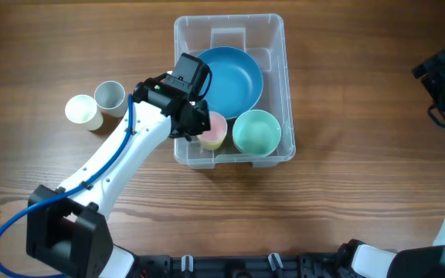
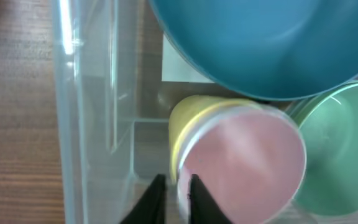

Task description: Pack container

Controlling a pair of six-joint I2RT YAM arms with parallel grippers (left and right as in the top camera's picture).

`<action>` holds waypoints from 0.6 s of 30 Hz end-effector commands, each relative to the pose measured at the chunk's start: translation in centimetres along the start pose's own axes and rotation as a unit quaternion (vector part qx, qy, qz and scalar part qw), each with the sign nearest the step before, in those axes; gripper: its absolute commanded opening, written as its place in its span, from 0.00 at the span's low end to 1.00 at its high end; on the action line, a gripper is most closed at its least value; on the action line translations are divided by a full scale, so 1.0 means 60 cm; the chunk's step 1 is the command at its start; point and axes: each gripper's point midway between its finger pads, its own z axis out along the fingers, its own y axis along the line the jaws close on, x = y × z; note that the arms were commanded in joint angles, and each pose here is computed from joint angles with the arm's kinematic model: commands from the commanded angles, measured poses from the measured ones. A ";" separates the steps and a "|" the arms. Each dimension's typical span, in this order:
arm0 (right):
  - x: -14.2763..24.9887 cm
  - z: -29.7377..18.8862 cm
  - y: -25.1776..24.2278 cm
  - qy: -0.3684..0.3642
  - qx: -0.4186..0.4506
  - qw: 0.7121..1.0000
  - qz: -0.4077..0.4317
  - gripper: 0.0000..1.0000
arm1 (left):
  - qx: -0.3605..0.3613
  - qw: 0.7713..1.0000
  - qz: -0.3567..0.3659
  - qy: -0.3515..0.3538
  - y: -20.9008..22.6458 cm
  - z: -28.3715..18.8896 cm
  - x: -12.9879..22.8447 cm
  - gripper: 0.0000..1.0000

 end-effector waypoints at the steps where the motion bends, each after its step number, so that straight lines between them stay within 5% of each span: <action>1: -0.002 0.002 0.000 -0.001 0.001 1.000 0.005 1.00 | 0.013 0.998 -0.022 -0.050 -0.003 -0.071 -0.032 0.36; 3: -0.002 0.002 0.000 -0.001 0.001 1.000 0.005 1.00 | 0.005 0.995 -0.033 -0.094 0.014 -0.126 -0.054 0.67; 4: -0.002 0.002 0.000 -0.001 0.001 1.000 0.005 1.00 | -0.002 0.993 -0.041 -0.115 0.027 -0.149 -0.063 0.70; 8: -0.002 0.002 0.000 -0.001 0.001 1.000 0.005 1.00 | -0.057 0.973 -0.134 -0.176 0.147 -0.217 -0.090 0.72; 18: -0.002 0.002 0.000 -0.001 0.001 1.000 0.005 1.00 | -0.114 0.918 -0.368 -0.099 0.414 -0.171 -0.086 0.70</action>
